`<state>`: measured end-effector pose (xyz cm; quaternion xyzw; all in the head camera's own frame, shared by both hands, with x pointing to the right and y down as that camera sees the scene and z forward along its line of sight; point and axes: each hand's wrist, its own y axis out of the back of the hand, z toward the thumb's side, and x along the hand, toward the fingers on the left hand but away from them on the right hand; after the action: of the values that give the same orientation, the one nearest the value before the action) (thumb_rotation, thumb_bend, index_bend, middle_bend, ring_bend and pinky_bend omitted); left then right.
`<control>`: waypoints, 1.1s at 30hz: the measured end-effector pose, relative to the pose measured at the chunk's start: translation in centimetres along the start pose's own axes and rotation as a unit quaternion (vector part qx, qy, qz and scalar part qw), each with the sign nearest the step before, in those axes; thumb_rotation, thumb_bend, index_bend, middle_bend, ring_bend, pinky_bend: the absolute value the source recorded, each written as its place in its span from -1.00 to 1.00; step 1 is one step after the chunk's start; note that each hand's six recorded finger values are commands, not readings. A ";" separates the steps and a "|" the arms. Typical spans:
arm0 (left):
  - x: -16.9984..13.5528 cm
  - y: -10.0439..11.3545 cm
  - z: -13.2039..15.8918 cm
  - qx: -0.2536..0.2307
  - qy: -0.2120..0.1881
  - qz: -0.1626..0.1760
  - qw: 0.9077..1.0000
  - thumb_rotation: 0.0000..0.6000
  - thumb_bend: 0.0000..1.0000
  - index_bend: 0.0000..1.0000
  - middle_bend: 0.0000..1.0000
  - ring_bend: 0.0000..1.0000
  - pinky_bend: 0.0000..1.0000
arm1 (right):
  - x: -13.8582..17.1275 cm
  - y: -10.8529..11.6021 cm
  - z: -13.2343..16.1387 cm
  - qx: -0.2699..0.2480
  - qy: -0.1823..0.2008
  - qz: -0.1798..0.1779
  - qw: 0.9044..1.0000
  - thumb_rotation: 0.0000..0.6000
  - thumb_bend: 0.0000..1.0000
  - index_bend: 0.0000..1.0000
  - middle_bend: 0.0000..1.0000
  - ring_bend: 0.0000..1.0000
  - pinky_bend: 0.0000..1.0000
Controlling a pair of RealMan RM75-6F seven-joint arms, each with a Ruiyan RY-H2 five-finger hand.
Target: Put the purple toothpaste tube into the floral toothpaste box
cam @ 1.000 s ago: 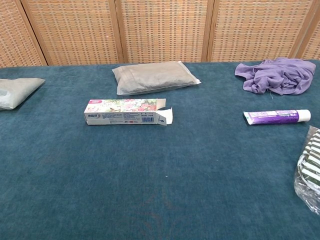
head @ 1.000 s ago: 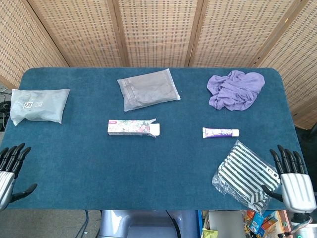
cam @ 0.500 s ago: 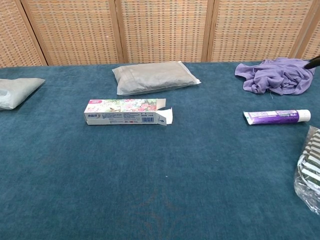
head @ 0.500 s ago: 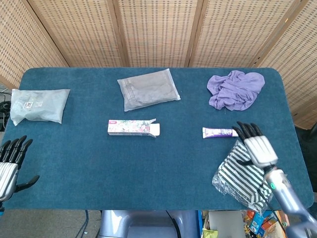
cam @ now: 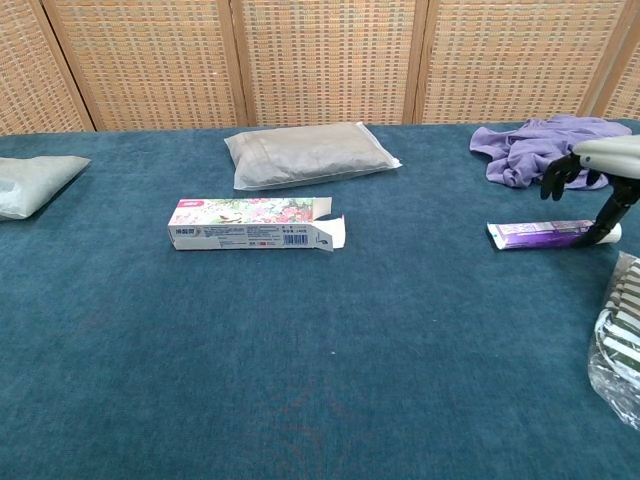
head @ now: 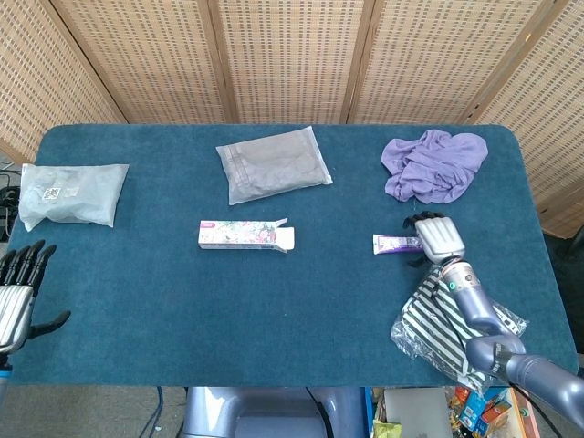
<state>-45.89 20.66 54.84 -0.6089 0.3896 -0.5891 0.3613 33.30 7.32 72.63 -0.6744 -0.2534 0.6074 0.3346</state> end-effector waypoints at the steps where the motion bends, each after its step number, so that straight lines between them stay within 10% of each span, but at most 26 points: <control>1: 0.1 -0.1 0.0 0.001 0.001 -0.001 1.000 1.00 -0.61 -1.00 -1.00 -1.00 -1.00 | -0.1 -0.2 0.0 -0.001 -0.001 0.002 1.000 1.00 -0.82 -0.29 -0.26 -0.49 -0.45; 24: 0.6 -0.2 -0.2 0.002 0.013 -0.002 1.000 1.00 -0.61 -1.00 -1.00 -1.00 -1.00 | -2.6 -2.3 -2.2 0.024 -0.034 0.039 0.998 1.00 -0.31 -0.18 -0.17 -0.44 -0.44; 33: 0.7 -0.4 0.0 0.005 0.011 -0.005 1.000 1.00 -0.61 -1.00 -1.00 -1.00 -1.00 | -2.5 -2.2 -1.7 0.015 -0.022 0.032 0.999 1.00 -0.11 0.21 0.19 -0.14 -0.19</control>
<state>-45.88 20.24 55.50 -0.6027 0.3877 -0.5991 0.3571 34.82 6.63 76.04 -0.6636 -0.2297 0.6363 0.3193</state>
